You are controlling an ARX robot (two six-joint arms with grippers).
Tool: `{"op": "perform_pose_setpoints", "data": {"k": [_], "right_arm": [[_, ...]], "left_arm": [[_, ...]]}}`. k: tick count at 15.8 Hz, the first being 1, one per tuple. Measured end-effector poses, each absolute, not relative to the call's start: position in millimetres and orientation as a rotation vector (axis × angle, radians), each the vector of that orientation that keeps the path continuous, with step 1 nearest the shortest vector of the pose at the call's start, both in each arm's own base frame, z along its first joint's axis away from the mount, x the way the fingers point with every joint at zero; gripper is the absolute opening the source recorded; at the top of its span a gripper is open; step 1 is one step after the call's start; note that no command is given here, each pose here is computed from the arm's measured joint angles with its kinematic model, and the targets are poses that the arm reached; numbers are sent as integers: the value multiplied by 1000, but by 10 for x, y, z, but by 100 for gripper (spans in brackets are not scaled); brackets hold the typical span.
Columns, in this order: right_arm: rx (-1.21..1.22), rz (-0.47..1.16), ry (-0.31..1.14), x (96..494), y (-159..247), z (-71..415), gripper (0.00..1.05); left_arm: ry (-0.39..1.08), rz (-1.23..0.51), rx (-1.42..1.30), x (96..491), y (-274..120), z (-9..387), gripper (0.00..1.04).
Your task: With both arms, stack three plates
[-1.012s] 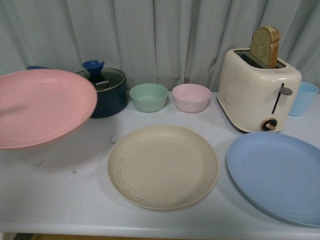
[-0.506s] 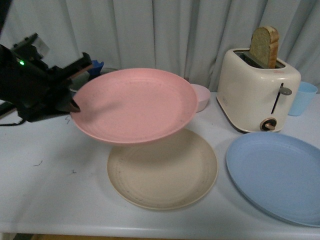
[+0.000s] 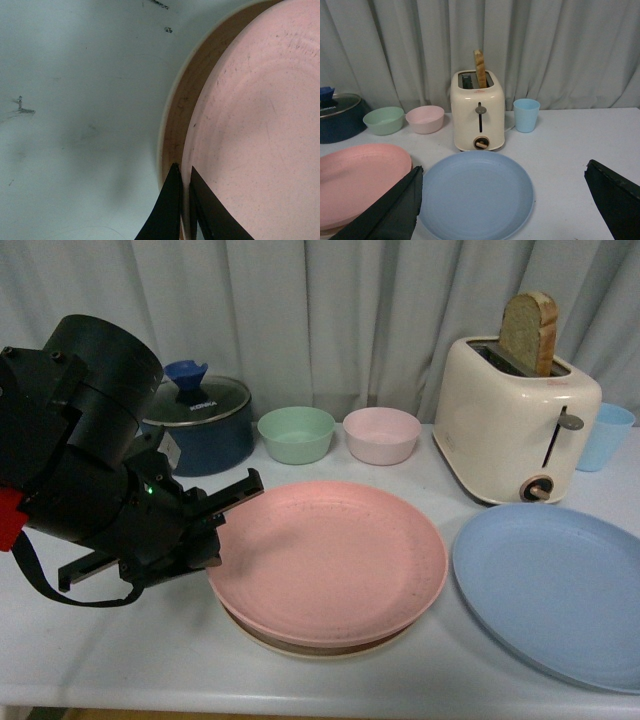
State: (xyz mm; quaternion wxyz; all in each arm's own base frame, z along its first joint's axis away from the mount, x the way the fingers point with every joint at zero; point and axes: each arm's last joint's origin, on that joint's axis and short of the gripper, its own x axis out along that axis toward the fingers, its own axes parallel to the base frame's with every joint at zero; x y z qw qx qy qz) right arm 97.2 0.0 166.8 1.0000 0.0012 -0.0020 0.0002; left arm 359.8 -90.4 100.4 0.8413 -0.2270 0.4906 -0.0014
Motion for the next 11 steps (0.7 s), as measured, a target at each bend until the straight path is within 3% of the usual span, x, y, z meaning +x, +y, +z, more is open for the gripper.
{"op": "perform_pose_setpoints", "data": {"k": [4,8,11], "right_arm": [[2,0,-4,972,0,1668,98],[2,0,-4,972,0,1668,98],[2,0,-4,973,0,1668,98]], "left_arm": [[1044,15,-462,3614,-895,899,2],[1029,2,-469,3635,-901,901,36],[924,-54,-503,3531,-862,1092,64]]}}
